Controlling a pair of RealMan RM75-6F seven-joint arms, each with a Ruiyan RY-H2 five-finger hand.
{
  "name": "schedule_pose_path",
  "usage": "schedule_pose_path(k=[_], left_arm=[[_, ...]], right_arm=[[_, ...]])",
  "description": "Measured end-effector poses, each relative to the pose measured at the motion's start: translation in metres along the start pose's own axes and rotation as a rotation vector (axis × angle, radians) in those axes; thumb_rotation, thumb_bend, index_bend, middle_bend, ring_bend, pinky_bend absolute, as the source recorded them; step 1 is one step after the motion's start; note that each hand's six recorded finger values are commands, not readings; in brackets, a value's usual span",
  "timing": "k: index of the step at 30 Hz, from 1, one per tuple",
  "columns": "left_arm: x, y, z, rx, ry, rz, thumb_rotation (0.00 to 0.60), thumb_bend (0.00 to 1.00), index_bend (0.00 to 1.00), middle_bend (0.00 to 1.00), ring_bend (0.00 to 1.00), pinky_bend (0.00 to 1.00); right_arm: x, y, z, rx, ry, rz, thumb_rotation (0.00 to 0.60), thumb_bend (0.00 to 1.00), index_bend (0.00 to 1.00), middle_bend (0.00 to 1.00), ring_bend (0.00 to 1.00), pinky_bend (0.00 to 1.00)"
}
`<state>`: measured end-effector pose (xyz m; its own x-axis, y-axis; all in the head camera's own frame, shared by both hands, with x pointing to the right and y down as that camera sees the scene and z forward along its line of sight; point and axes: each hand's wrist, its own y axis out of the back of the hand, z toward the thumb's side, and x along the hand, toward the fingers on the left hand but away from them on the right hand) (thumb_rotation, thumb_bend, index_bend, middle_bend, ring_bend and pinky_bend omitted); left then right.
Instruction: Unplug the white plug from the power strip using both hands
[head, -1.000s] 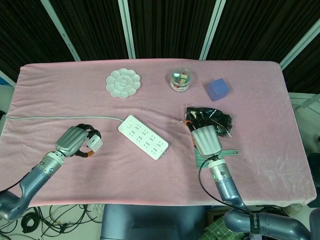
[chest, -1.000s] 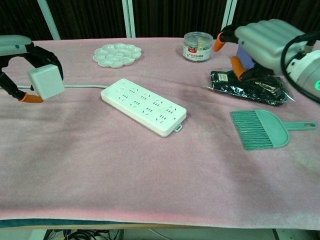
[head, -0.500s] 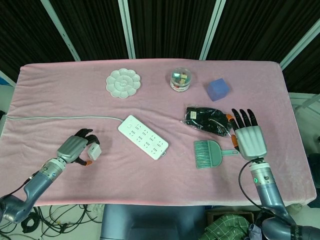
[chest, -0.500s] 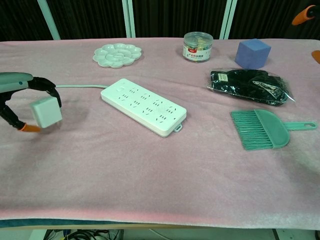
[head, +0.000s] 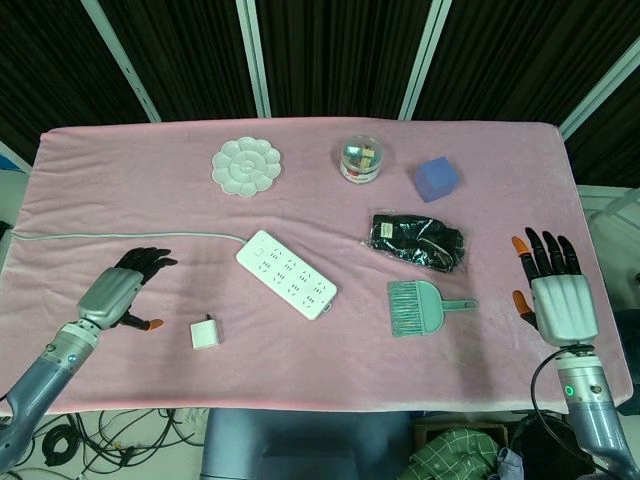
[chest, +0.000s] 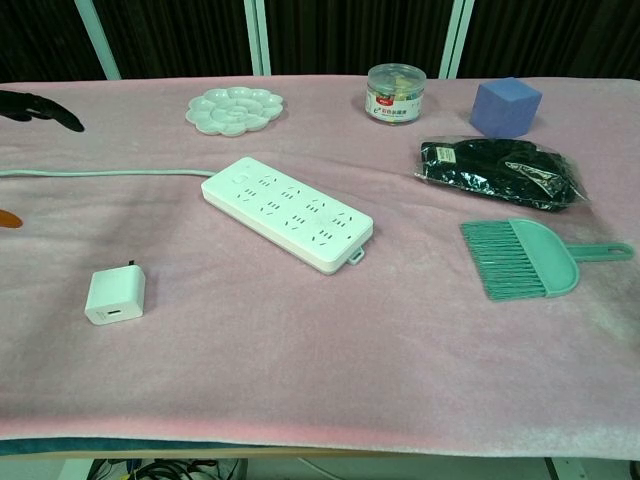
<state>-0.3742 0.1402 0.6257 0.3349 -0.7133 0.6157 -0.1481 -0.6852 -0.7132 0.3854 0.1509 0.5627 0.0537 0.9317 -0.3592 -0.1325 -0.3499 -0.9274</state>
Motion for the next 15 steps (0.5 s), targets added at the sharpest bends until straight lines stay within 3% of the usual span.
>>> schedule_pose_path(k=[8,15], left_arm=[[-0.072,0.003,-0.011,0.087,0.108,0.115,0.6,0.01,0.16,0.08,0.0,0.0],[-0.146,0.006,-0.016,0.091,0.198,0.279,0.6,0.01,0.17,0.08,0.0,0.0]], right_arm=[[0.052,-0.004,-0.014,-0.035,-0.019,-0.004,0.6,0.27,0.11,0.03,0.03,0.07],[0.093,-0.019,-0.002,-0.068,0.017,0.039,0.6,0.27,0.11,0.03,0.03,0.07]])
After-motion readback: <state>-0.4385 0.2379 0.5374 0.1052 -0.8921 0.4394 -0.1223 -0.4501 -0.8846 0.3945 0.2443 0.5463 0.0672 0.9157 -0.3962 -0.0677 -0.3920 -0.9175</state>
